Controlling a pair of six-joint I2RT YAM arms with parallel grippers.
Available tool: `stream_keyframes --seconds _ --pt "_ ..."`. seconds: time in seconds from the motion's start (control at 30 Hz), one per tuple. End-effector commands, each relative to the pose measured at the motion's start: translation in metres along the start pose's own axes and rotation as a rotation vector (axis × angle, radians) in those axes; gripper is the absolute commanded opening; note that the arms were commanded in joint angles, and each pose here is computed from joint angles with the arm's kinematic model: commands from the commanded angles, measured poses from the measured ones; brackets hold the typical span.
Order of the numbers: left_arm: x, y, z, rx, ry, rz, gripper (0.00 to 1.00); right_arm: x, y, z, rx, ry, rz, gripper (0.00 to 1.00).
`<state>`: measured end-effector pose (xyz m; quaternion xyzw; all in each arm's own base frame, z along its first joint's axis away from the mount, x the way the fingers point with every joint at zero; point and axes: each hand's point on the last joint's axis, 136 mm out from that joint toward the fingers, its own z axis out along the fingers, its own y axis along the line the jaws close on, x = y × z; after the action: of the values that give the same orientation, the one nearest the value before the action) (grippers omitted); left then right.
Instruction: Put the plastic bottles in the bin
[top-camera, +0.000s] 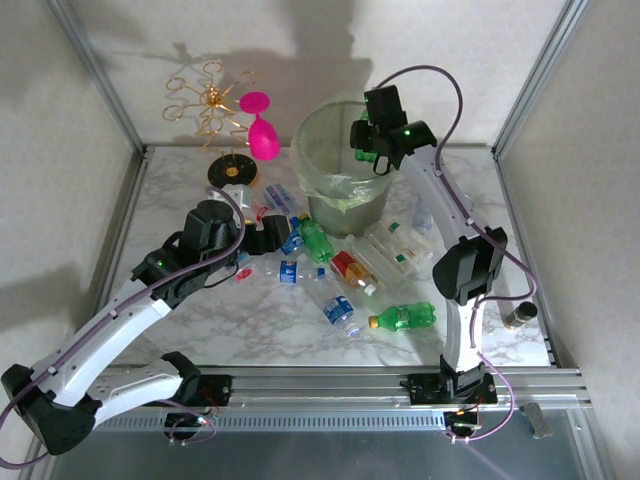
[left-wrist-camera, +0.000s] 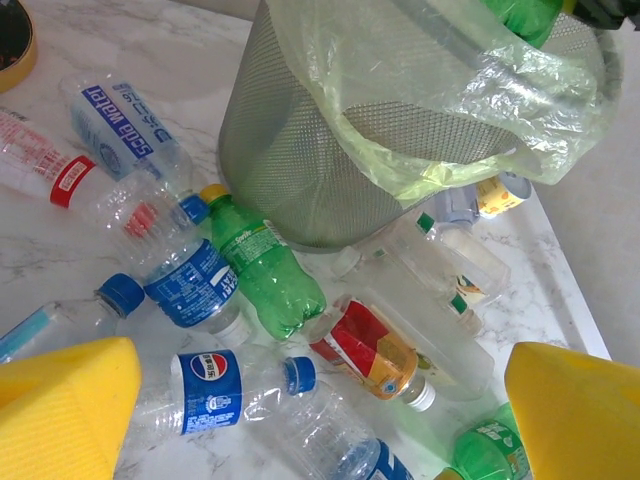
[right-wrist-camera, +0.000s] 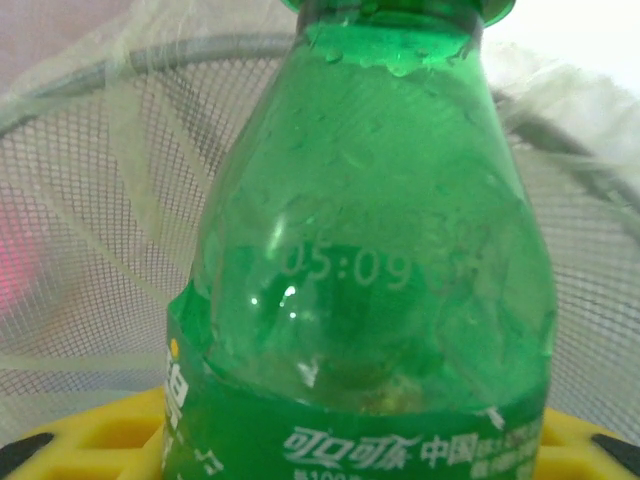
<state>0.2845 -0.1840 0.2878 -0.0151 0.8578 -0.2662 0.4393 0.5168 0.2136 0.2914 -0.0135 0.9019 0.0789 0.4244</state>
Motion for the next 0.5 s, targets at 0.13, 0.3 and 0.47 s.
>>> stream_keyframes --seconds 0.13,0.3,0.47 --pt "-0.008 0.002 -0.004 -0.015 -0.050 0.011 0.95 0.016 0.024 0.031 -0.075 0.064 0.042 0.43" --pt "-0.010 0.004 -0.004 -0.023 -0.055 0.011 0.95 0.024 0.028 0.048 -0.098 0.097 0.122 0.44" --pt "-0.011 0.005 -0.007 -0.029 -0.065 0.011 0.96 0.036 0.025 0.064 -0.086 0.130 0.181 0.45"
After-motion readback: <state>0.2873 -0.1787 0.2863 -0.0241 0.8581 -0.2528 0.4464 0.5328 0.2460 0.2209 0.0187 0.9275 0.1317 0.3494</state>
